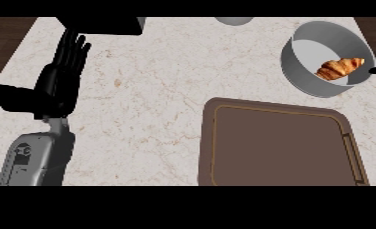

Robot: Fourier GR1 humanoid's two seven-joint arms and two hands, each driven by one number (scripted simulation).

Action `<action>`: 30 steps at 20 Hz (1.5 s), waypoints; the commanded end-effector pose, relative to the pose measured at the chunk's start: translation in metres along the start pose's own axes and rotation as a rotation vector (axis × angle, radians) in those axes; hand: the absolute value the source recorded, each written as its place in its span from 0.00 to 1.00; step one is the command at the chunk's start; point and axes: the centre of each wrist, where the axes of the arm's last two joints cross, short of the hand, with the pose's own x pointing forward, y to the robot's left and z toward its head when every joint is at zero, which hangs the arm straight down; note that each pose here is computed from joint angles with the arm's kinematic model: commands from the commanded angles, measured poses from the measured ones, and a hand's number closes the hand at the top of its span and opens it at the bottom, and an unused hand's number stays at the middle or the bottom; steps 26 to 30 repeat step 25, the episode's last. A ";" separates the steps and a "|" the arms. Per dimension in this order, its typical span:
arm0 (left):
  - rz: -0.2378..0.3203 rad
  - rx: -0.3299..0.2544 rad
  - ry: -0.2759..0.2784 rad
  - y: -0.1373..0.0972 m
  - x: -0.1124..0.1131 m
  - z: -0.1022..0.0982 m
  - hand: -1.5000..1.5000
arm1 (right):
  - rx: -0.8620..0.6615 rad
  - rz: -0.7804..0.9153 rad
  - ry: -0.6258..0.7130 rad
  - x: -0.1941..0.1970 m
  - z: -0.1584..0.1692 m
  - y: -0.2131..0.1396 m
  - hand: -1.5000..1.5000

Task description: Pick the croissant from the tray and place it in the pot

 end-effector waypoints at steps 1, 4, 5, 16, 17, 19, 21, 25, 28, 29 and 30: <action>0.006 -0.002 -0.007 0.000 0.003 -0.003 0.50 | -0.077 -0.129 -0.017 0.003 0.013 -0.030 0.00; 0.003 0.008 -0.027 0.001 0.005 0.001 0.50 | -0.161 -0.127 -0.021 -0.008 0.029 -0.036 0.00; -0.003 -0.014 -0.016 0.002 0.005 -0.004 0.50 | -0.159 -0.174 -0.030 0.004 0.022 -0.046 0.00; 0.005 -0.025 -0.018 0.001 0.002 0.004 0.50 | -0.243 -0.186 -0.024 0.002 0.070 -0.103 0.00; 0.009 -0.018 -0.031 -0.006 0.007 -0.002 0.50 | -0.247 -0.203 -0.027 -0.007 0.071 -0.091 0.00; 0.012 0.009 -0.013 0.000 -0.004 0.002 0.50 | -0.247 -0.209 -0.020 -0.005 0.082 -0.105 0.00; 0.010 -0.012 -0.015 0.001 0.003 -0.003 0.50 | -0.236 -0.196 -0.006 -0.009 0.087 -0.104 0.00; 0.013 -0.025 -0.026 -0.006 0.010 -0.005 0.50 | -0.262 -0.176 -0.015 -0.003 0.088 -0.113 0.00; 0.013 -0.025 -0.026 -0.006 0.010 -0.005 0.50 | -0.262 -0.176 -0.015 -0.003 0.088 -0.113 0.00; 0.013 -0.025 -0.026 -0.006 0.010 -0.005 0.50 | -0.262 -0.176 -0.015 -0.003 0.088 -0.113 0.00; 0.013 -0.025 -0.026 -0.006 0.010 -0.005 0.50 | -0.262 -0.176 -0.015 -0.003 0.088 -0.113 0.00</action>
